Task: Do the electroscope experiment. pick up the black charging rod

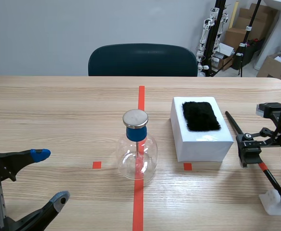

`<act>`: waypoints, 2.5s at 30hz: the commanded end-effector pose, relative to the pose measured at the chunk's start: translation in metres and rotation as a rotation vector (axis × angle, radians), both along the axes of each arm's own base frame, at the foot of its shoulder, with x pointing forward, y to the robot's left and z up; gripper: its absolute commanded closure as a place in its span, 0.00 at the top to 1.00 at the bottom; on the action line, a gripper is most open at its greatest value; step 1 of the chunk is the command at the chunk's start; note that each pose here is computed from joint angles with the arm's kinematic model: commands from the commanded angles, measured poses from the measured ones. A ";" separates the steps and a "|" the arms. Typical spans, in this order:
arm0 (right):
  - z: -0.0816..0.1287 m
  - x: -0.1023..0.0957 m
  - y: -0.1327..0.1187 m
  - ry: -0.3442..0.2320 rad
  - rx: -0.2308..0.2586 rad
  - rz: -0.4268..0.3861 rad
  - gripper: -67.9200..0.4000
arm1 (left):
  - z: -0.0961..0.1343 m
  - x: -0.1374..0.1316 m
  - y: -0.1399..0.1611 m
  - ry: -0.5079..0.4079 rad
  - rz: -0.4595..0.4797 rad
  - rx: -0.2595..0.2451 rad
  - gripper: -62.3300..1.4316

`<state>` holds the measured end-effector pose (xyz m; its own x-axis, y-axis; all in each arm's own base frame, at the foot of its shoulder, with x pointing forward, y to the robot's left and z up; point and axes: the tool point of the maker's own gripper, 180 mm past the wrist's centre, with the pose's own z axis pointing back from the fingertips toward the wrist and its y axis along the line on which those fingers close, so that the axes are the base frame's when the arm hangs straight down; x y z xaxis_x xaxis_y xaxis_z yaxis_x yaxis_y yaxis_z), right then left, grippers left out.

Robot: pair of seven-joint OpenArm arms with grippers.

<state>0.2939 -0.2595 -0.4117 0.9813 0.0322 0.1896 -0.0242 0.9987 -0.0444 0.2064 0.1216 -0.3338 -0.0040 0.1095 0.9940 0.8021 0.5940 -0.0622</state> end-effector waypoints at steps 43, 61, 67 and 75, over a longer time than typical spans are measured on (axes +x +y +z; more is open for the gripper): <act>0.000 -0.001 0.005 0.002 0.035 0.006 0.94 | 0.009 0.006 -0.001 -0.031 0.006 -0.022 1.00; 0.002 0.003 0.007 -0.020 0.062 -0.003 0.89 | 0.009 0.006 -0.001 -0.031 0.006 -0.022 1.00; 0.003 0.002 0.005 -0.020 0.058 -0.004 0.82 | 0.009 0.006 -0.001 -0.031 0.006 -0.022 1.00; 0.003 0.002 0.002 -0.020 0.052 -0.006 0.65 | 0.009 0.006 0.000 -0.034 0.007 -0.018 1.00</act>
<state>0.2848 -0.2477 -0.4195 0.9833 0.0194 0.1808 -0.0245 0.9994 0.0255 0.2064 0.1217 -0.3339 -0.0047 0.1080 0.9941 0.8018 0.5945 -0.0608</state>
